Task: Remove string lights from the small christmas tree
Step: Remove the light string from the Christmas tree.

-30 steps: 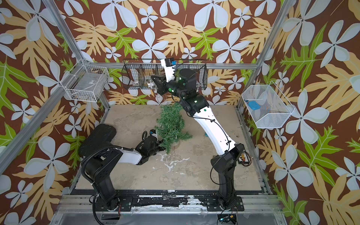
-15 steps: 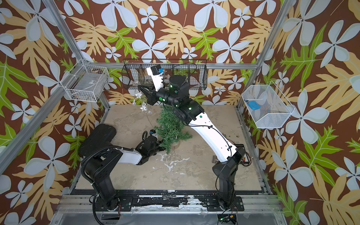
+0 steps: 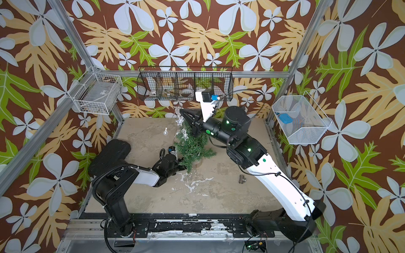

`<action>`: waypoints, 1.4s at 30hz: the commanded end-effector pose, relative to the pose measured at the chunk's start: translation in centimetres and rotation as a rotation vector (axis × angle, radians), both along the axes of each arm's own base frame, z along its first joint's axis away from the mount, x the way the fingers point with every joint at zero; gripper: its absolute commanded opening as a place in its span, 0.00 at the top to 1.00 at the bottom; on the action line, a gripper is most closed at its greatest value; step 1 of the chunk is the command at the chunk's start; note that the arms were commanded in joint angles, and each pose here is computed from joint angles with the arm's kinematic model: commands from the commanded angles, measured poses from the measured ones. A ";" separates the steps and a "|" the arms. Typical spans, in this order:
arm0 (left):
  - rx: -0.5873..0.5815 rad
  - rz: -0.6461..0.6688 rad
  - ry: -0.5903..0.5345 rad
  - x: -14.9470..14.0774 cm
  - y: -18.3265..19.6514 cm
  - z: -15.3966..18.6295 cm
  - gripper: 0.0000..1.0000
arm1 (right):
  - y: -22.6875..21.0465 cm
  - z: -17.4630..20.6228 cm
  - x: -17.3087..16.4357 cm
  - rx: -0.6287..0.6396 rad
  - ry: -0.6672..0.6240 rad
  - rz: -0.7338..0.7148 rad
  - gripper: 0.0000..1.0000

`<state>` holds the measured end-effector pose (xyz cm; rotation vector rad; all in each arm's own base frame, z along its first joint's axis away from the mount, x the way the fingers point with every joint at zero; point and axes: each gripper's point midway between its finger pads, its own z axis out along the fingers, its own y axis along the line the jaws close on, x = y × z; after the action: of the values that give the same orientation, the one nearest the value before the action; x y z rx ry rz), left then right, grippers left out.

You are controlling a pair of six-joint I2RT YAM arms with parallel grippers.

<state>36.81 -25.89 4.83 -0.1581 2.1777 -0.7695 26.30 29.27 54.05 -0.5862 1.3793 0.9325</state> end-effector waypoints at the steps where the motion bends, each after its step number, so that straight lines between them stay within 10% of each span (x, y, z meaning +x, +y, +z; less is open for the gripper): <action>1: 0.119 -0.003 0.131 -2.1 1.7 -4.0 0.40 | -3.0 0.4 -0.3 0.009 -0.024 -0.122 1.00; 13: 0.127 -0.013 0.127 -2.0 1.5 -3.7 0.40 | -17.1 -4.0 -0.6 0.026 0.087 -0.500 1.00; 24: 0.125 -0.022 0.122 -1.8 1.3 -3.1 0.40 | -18.5 -11.5 3.1 -0.090 0.239 -0.604 1.00; 42: 0.142 -0.034 0.125 -1.6 1.0 -3.0 0.40 | -15.0 -32.9 2.3 -0.076 0.583 -0.271 1.00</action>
<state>36.96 -26.08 5.16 -0.1230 2.2036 -0.7404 28.96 12.97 20.43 -0.0906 2.0637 0.7836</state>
